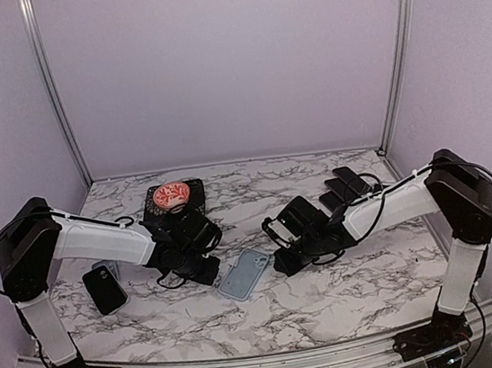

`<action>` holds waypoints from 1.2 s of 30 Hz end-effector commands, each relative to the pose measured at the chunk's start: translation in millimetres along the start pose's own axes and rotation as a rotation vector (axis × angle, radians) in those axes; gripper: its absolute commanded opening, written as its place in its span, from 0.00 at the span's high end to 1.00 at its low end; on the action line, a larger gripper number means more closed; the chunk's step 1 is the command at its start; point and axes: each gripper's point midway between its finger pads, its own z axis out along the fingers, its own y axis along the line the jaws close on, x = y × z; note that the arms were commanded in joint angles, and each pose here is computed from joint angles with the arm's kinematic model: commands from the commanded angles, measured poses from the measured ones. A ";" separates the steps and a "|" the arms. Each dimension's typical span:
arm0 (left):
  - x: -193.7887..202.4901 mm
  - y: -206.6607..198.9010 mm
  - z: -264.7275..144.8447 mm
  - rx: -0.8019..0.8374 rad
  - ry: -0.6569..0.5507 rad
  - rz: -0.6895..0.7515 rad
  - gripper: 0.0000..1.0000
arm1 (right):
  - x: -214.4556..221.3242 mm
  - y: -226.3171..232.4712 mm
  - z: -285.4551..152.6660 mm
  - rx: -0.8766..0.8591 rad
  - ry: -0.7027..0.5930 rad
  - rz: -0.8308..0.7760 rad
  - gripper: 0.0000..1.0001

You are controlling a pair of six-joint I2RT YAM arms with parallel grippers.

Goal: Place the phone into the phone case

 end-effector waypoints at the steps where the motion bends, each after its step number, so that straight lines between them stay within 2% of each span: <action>1: 5.7 -16.9 6.9 0.048 0.027 0.062 0.91 | -19.8 8.7 5.4 -0.014 -0.028 0.018 0.86; 11: 19.7 -89.7 4.2 0.300 0.047 0.214 0.92 | -37.8 5.8 21.9 0.026 -0.043 -0.021 0.86; 16: 10.3 -87.2 2.7 0.274 0.015 0.206 0.91 | -45.9 -4.7 15.3 0.088 -0.062 -0.027 0.86; 20: -4.5 -70.7 -7.8 0.218 -0.040 0.160 0.91 | -58.5 -22.8 -8.5 0.132 -0.083 -0.008 0.86; 22: -15.9 -62.2 -18.1 0.205 -0.078 0.128 0.90 | -71.9 -42.2 -31.7 0.174 -0.126 0.017 0.83; 24: -27.3 -55.2 -30.9 0.197 -0.121 0.102 0.89 | -84.3 -73.9 -60.3 0.243 -0.171 0.056 0.75; 25: -32.9 -51.6 -36.9 0.191 -0.143 0.092 0.85 | -88.2 -96.5 -74.9 0.298 -0.190 0.086 0.67; 27: -42.4 -43.7 -48.4 0.178 -0.182 0.069 0.74 | -89.6 -145.8 -103.8 0.416 -0.213 0.166 0.45; 28: -47.9 -39.7 -55.3 0.176 -0.203 0.051 0.60 | -88.6 -170.6 -118.0 0.470 -0.220 0.218 0.32; 29: -51.8 -34.0 -58.6 0.165 -0.216 0.030 0.44 | -86.2 -193.7 -129.8 0.524 -0.227 0.269 0.14; 30: -55.7 -27.7 -60.7 0.147 -0.229 0.002 0.27 | -82.9 -218.1 -141.2 0.582 -0.237 0.324 0.02; 31: -58.9 -21.8 -62.8 0.131 -0.240 -0.027 0.10 | -78.7 -240.2 -149.5 0.630 -0.242 0.375 0.01; 32: -61.6 -16.4 -63.8 0.117 -0.246 -0.054 0.02 | -74.3 -260.1 -155.1 0.664 -0.245 0.425 0.01; 36: -68.3 -3.1 -69.7 0.101 -0.264 -0.132 0.01 | -48.2 -332.8 -164.9 0.820 -0.205 0.607 0.01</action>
